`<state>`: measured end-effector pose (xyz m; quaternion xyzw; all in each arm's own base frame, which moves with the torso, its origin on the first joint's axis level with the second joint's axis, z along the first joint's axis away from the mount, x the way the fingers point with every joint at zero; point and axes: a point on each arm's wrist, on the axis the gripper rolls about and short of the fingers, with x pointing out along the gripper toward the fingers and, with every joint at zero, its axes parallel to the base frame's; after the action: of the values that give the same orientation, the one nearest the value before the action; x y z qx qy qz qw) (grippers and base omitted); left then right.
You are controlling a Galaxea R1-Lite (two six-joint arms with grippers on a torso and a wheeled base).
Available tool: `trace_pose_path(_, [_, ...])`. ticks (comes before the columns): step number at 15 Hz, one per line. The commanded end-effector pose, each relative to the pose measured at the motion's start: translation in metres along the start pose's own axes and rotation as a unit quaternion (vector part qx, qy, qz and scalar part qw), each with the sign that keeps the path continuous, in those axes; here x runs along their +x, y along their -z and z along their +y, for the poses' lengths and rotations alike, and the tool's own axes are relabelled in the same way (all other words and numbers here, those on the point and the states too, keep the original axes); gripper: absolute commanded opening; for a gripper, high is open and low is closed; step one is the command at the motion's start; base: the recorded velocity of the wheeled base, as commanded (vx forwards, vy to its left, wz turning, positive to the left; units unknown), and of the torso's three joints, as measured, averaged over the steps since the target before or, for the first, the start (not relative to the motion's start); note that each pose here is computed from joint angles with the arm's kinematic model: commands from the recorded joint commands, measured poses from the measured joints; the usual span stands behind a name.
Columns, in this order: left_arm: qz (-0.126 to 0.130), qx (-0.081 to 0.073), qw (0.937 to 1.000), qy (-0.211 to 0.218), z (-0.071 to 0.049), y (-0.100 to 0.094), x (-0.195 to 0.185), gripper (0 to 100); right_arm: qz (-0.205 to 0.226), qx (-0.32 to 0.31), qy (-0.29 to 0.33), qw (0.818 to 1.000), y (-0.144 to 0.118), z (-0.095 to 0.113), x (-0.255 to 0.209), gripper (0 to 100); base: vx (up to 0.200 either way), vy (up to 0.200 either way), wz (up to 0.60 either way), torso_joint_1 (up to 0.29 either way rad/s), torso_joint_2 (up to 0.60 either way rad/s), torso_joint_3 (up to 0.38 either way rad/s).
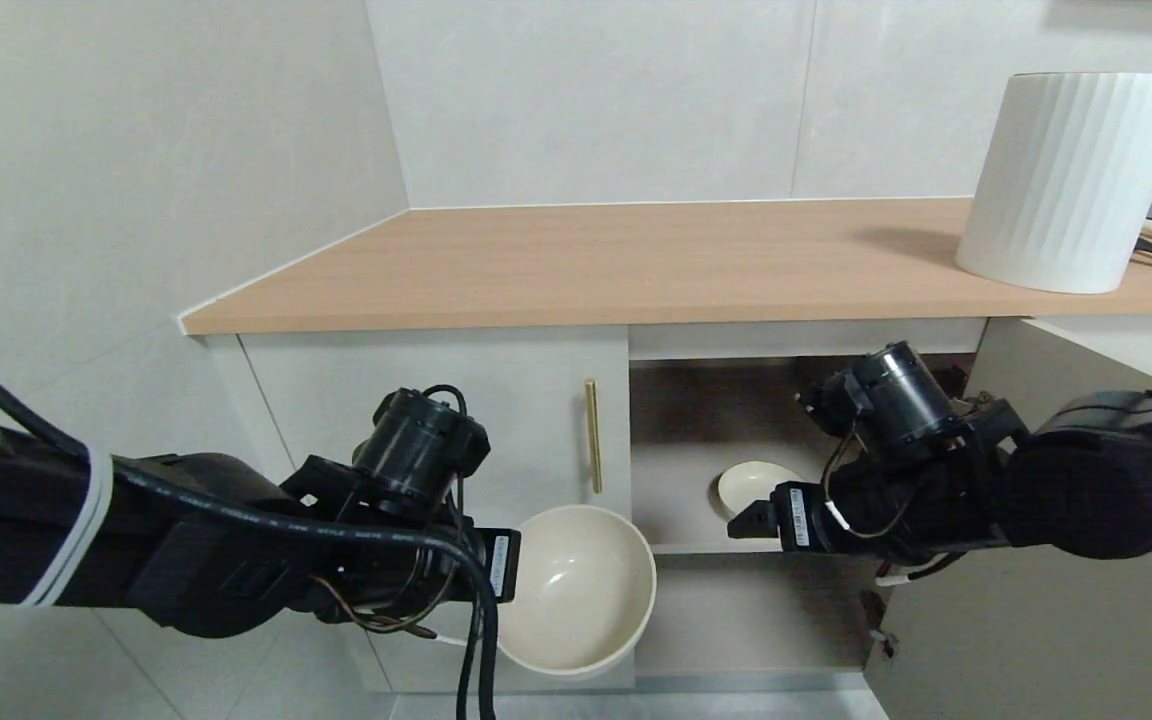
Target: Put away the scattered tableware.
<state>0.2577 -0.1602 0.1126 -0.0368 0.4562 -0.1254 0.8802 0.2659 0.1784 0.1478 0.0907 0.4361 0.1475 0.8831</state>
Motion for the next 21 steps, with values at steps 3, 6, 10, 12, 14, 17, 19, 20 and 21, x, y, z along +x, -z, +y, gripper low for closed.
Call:
trace_pose_path(3, [0.023,0.022,0.9995,-0.003,-0.014,0.011,0.016,0,0.019,-0.049,-0.052,0.997,0.024,0.031,-0.029,100,0.0,0.0,0.0,0.0,0.0,0.0])
trace_pose_path(6, [0.029,0.03,0.9991,0.0,-0.021,0.015,0.019,0,0.069,-0.076,-0.043,0.994,0.046,0.045,0.0,100,0.0,0.0,0.0,0.0,0.0,0.0])
trace_pose_path(10, [0.026,0.04,0.9988,0.011,-0.03,0.019,0.015,0,0.098,-0.085,-0.028,0.991,0.059,0.051,0.026,100,0.0,0.0,0.0,0.0,0.0,0.0])
trace_pose_path(12, [0.028,0.043,0.9986,0.012,-0.031,0.021,0.015,0,0.094,-0.085,-0.03,0.991,0.059,0.051,0.029,100,0.0,0.0,0.0,0.0,0.0,0.0])
trace_pose_path(14, [0.028,0.043,0.9986,0.011,-0.031,0.021,0.015,0,0.092,-0.084,-0.031,0.992,0.058,0.052,0.03,0,0.0,0.0,0.0,0.0,0.0,0.0])
trace_pose_path(17, [0.026,0.042,0.9988,0.006,-0.031,0.021,0.015,0,0.095,-0.081,-0.029,0.992,0.059,0.052,0.033,0,0.0,0.0,0.0,0.0,0.0,0.0])
trace_pose_path(19, [0.026,0.043,0.9987,0.003,-0.031,0.022,0.016,0,0.094,-0.081,-0.029,0.992,0.059,0.052,0.033,0,0.0,0.0,0.0,0.0,0.0,0.0])
trace_pose_path(20, [0.025,0.043,0.9988,0.003,-0.031,0.021,0.016,0,0.094,-0.081,-0.029,0.992,0.059,0.052,0.033,0,0.0,0.0,0.0,0.0,0.0,0.0])
trace_pose_path(21, [0.025,0.043,0.9988,0.003,-0.031,0.021,0.016,0,0.094,-0.081,-0.029,0.992,0.059,0.052,0.033,0,0.0,0.0,0.0,0.0,0.0,0.0])
